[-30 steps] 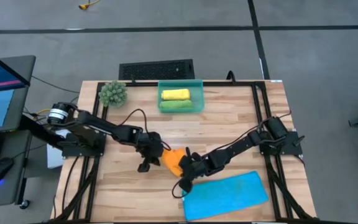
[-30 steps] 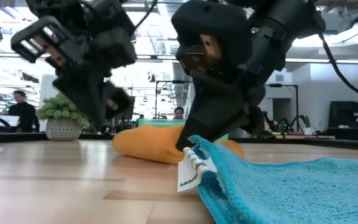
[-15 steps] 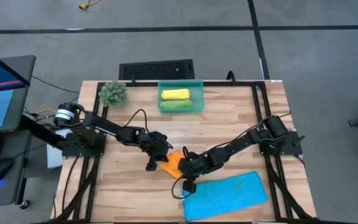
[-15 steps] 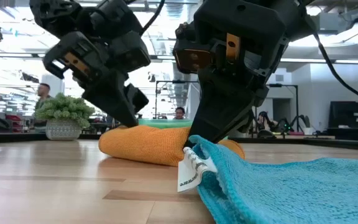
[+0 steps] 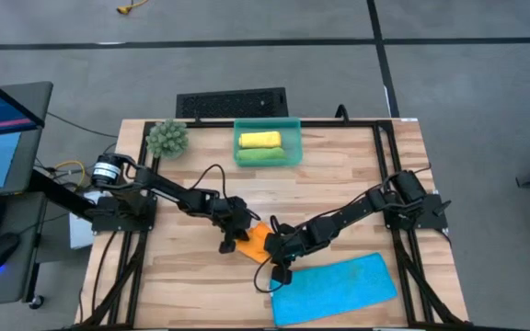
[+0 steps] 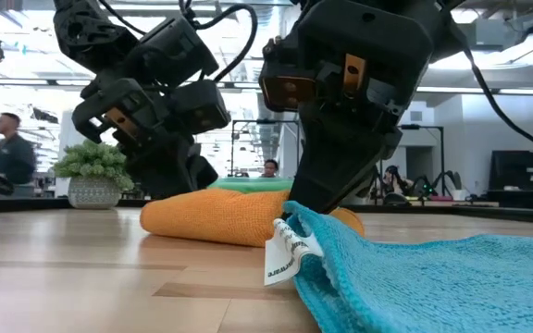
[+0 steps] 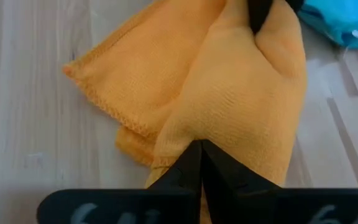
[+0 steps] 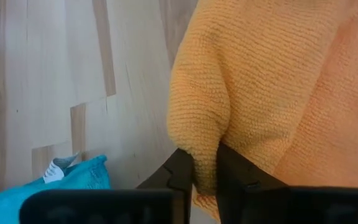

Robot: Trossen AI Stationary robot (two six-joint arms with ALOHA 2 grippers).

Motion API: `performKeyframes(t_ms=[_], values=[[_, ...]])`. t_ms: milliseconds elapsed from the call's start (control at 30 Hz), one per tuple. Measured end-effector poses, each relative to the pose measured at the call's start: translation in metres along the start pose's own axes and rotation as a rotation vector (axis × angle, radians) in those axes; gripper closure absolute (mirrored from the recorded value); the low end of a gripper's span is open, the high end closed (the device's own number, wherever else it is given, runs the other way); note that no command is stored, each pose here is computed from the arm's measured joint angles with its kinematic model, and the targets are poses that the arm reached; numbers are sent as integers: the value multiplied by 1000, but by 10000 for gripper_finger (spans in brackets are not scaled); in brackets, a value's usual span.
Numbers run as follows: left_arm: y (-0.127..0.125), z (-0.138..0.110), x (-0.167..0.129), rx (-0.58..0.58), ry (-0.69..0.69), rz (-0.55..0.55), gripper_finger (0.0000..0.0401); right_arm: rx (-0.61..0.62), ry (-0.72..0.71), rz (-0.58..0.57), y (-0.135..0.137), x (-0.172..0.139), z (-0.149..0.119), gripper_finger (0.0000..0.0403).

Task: Roll microfiber towels into tight, uniform cylinder then place into a basket
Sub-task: Roll the orange towel

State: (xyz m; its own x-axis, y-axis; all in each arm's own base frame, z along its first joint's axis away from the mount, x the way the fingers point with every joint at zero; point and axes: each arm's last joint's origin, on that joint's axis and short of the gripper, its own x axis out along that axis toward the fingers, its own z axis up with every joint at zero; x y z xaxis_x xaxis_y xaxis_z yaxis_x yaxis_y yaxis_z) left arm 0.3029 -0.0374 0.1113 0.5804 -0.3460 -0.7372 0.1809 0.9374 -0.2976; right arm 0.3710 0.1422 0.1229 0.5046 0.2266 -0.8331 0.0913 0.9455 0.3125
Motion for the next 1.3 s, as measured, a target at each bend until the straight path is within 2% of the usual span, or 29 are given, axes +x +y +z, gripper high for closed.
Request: performKeyframes(t_ms=[167, 400, 533, 733, 900, 1067, 1200, 1300], values=[[2, -1, 0, -123, 2, 26, 401, 57, 2, 18, -3, 0, 2, 322], [3, -2, 0, -266, 11, 37, 401, 72, 14, 36, -8, -6, 7, 241], [3, -3, 0, -349, 13, 49, 401, 81, 13, 14, -10, -26, 12, 219], [4, -3, 0, -502, -2, 85, 401, 19, -33, -88, -9, -71, 17, 219], [6, -3, 0, -653, -38, 147, 401, -22, -44, -169, -6, -96, 14, 225], [8, -2, 0, -810, -96, 207, 401, -69, -11, -216, -1, -98, 5, 227], [6, -2, 1, -883, -107, 210, 401, -140, -9, -247, 1, -89, -5, 227], [2, -3, 2, -923, -114, 214, 401, -155, 34, -317, -8, -80, -16, 227]])
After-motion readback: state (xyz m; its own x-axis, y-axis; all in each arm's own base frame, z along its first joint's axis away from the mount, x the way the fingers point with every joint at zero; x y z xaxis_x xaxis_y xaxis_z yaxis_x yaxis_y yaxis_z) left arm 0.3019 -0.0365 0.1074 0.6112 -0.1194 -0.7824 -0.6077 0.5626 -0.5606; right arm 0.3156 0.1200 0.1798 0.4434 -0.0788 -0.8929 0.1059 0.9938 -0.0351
